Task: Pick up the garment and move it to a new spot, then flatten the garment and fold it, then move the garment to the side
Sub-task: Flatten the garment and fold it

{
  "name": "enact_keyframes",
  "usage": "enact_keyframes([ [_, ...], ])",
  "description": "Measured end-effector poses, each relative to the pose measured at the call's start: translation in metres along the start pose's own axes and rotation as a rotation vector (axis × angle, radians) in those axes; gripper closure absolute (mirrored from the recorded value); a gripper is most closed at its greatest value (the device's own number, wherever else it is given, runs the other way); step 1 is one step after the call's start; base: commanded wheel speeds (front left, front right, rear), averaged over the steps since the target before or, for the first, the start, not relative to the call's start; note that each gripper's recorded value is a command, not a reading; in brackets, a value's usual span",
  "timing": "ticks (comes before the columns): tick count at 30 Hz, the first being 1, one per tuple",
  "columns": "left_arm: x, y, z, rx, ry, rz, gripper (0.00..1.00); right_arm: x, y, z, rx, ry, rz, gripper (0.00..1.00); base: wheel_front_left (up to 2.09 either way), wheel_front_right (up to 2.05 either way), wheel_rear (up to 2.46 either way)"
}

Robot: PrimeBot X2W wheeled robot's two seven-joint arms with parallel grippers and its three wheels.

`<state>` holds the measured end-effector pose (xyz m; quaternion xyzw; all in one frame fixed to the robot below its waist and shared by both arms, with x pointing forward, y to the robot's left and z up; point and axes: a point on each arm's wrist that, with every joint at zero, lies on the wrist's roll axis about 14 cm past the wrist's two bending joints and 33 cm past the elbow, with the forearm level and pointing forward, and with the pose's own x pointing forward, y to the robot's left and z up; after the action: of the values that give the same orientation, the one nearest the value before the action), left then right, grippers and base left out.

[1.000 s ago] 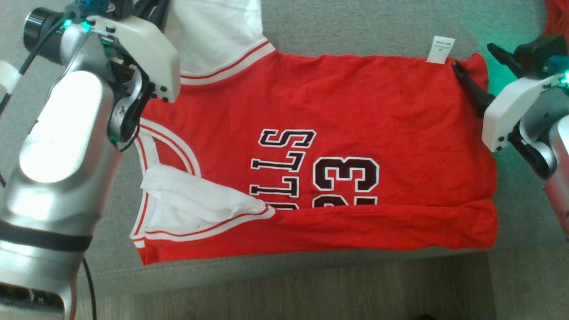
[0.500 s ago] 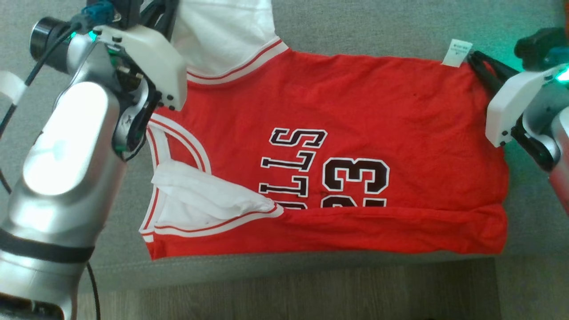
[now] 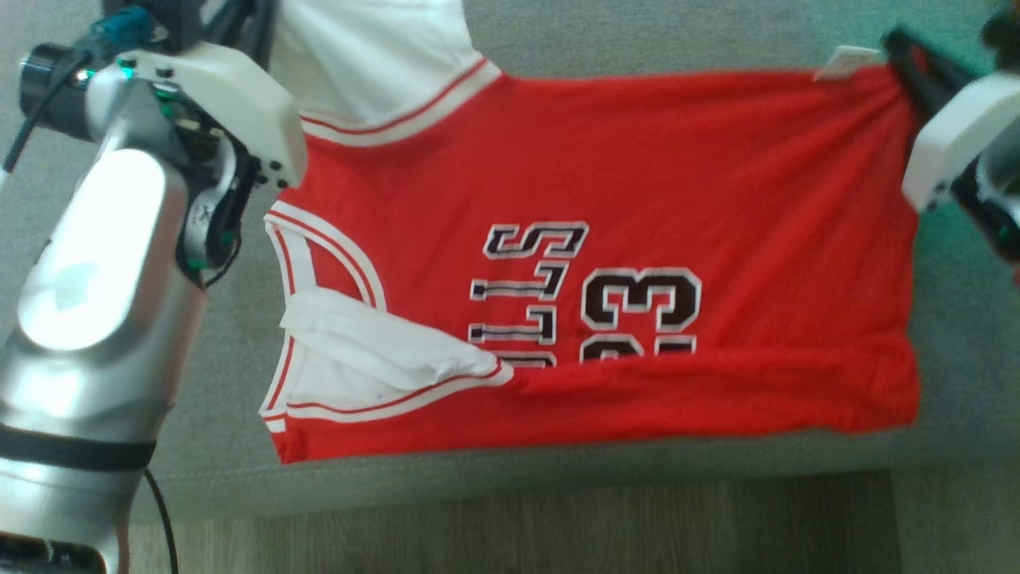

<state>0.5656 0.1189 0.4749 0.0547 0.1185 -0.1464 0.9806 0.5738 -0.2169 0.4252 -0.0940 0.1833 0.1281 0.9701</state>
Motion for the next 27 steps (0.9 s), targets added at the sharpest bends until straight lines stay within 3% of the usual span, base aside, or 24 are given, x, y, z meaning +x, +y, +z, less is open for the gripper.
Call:
enact_keyframes([
  [15,0.025,0.045,0.041,0.04,-0.174,0.147,1.0,0.044,-0.012,0.067,-0.013,-0.212,-0.05,1.0,0.0,0.0,0.0],
  [27,0.012,0.028,0.02,0.097,-0.156,0.092,1.0,0.032,-0.005,0.063,-0.013,-0.215,-0.038,1.0,0.0,0.0,0.0],
])
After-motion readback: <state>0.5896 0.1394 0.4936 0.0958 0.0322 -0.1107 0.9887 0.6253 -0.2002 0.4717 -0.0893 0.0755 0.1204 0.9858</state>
